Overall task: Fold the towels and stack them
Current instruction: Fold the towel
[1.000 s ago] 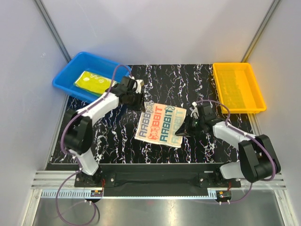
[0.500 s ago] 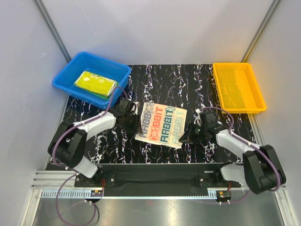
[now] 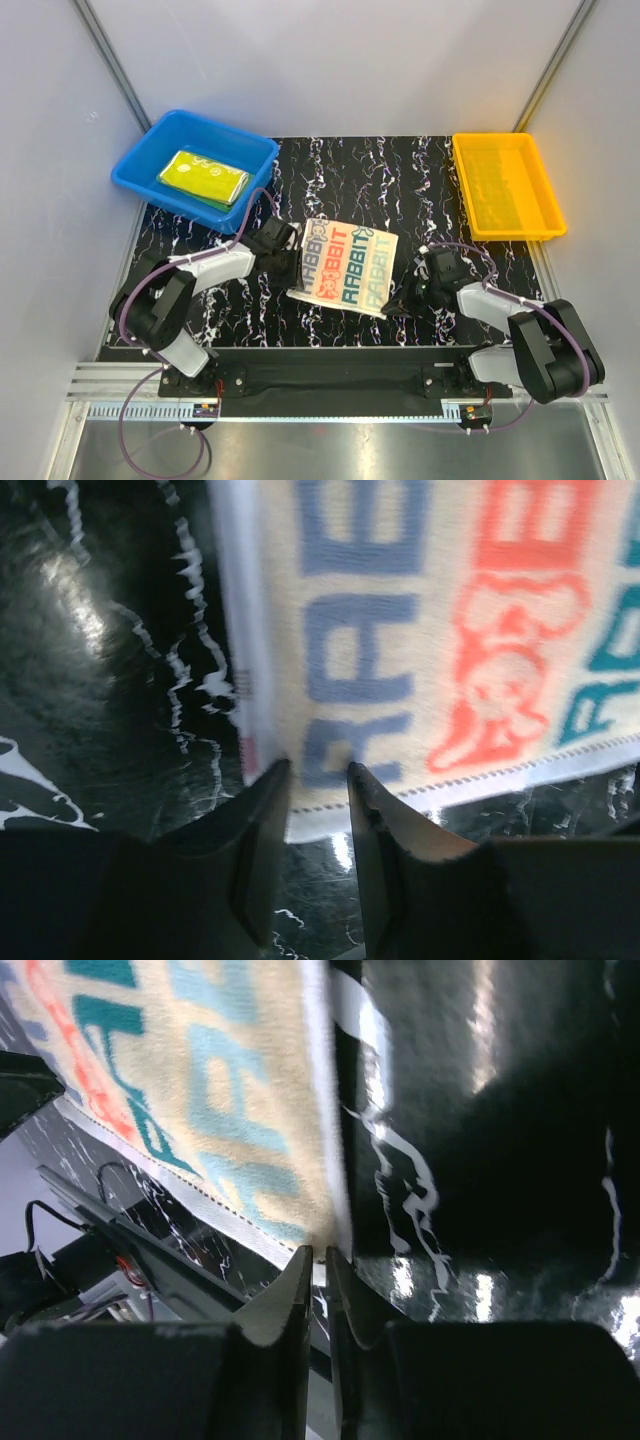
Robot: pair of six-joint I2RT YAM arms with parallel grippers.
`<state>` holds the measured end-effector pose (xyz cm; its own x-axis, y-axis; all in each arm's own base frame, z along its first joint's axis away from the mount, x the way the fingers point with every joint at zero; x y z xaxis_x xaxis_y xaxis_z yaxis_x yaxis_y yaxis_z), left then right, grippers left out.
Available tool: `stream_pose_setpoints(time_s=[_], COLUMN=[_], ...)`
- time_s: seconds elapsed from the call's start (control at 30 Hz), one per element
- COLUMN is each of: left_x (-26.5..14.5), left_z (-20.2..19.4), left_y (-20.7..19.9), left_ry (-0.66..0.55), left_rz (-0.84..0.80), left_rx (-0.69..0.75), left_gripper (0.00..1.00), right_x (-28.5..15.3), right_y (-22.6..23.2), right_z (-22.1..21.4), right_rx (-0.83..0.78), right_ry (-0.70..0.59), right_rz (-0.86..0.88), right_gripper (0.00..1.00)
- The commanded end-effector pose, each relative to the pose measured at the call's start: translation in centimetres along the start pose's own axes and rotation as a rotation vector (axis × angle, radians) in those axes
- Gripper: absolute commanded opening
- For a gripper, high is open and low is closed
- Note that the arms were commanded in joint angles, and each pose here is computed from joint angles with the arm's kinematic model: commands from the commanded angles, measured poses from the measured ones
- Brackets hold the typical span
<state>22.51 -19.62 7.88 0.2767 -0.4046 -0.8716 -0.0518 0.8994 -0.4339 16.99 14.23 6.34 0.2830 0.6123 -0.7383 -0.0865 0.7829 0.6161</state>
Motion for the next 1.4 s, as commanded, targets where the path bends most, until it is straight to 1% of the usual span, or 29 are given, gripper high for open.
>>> stream_pose_setpoints(time_s=[0.0, 0.13, 0.23, 0.3, 0.4, 0.6, 0.83, 1.0, 1.03, 1.1, 1.17, 1.2, 1.23, 1.3, 1.33, 1.37], left_x=[0.8, -0.3, -1.6, -2.3, -2.1, -1.0, -1.5, -0.7, -0.6, -0.2, 0.0, 0.1, 0.1, 0.1, 0.0, 0.0], left_z=[0.3, 1.0, 1.6, 1.7, 1.2, 0.6, 0.9, 0.7, 0.6, 0.4, 0.0, -0.1, -0.1, -0.2, -0.2, -0.2], left_y=[2.2, 1.3, 0.4, -0.1, -0.1, 1.1, 2.0, 2.4, 2.5, 2.3, 2.3, 2.3, 2.3, 2.3, 2.2, 2.2], left_ry=[-0.04, -0.087, -0.109, -0.109, -0.079, -0.056, -0.098, -0.074, -0.068, -0.054, -0.03, -0.027, -0.028, -0.024, -0.026, -0.023], left_rz=[0.127, 0.11, 0.088, 0.048, 0.031, 0.086, 0.162, 0.185, 0.183, 0.161, 0.144, 0.14, 0.138, 0.137, 0.134, 0.133], left_rx=[-0.038, -0.037, -0.018, 0.008, 0.02, 0.019, 0.022, 0.023, 0.023, 0.016, 0.007, 0.003, 0.002, 0.002, 0.005, 0.005], left_gripper=[0.35, 0.36, 0.37, 0.39, 0.39, 0.39, 0.38, 0.38, 0.37, 0.3, 0.24, 0.15, 0.11, 0.04, 0.0, 0.0], right_x=[0.3, -0.9, -1.9, -2.4, -2.9, -1.7, -0.1, 0.7, 0.7, 0.5, 0.0, -0.4, -0.9, -1.2, -1.7, -1.7], right_y=[-1.0, -0.9, 0.0, 0.6, 1.0, 0.4, -0.2, -0.1, 0.0, -0.1, 0.2, 0.0, 0.5, 0.4, 0.9, 1.1], right_z=[-0.3, 0.5, 1.4, 1.8, 2.0, 1.5, 1.1, 0.9, 1.1, 1.1, 2.3, 2.2, 4.0, 5.0, 6.8, 7.5], right_rx=[0.044, 0.007, -0.033, -0.039, -0.033, -0.002, 0.033, 0.029, 0.025, 0.028, 0.002, 0.008, -0.033, -0.056, -0.097, -0.112], right_ry=[-0.035, -0.07, -0.099, -0.111, -0.122, -0.121, -0.107, -0.095, -0.101, -0.097, -0.129, -0.107, -0.154, -0.157, -0.202, -0.209], right_rz=[-0.071, -0.143, -0.137, -0.126, -0.125, -0.094, -0.082, -0.063, -0.062, -0.083, -0.124, -0.167, -0.2, -0.257, -0.281, -0.296], right_gripper=[0.16, 0.17, 0.19, 0.21, 0.23, 0.25, 0.26, 0.27, 0.27, 0.28, 0.29, 0.31, 0.31, 0.32, 0.31, 0.31])
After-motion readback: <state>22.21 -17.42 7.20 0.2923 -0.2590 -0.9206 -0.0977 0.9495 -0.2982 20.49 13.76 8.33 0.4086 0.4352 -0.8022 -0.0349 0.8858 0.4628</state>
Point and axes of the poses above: each gripper's point midway between its finger pads, its own x axis out along the fingers, its own y axis along the line the jaws close on, z = x × y, the point moved 6 cm from there along -x, back along the fingers, and after that the axes turned 15 degrees about -x, right-handed, at the moved point
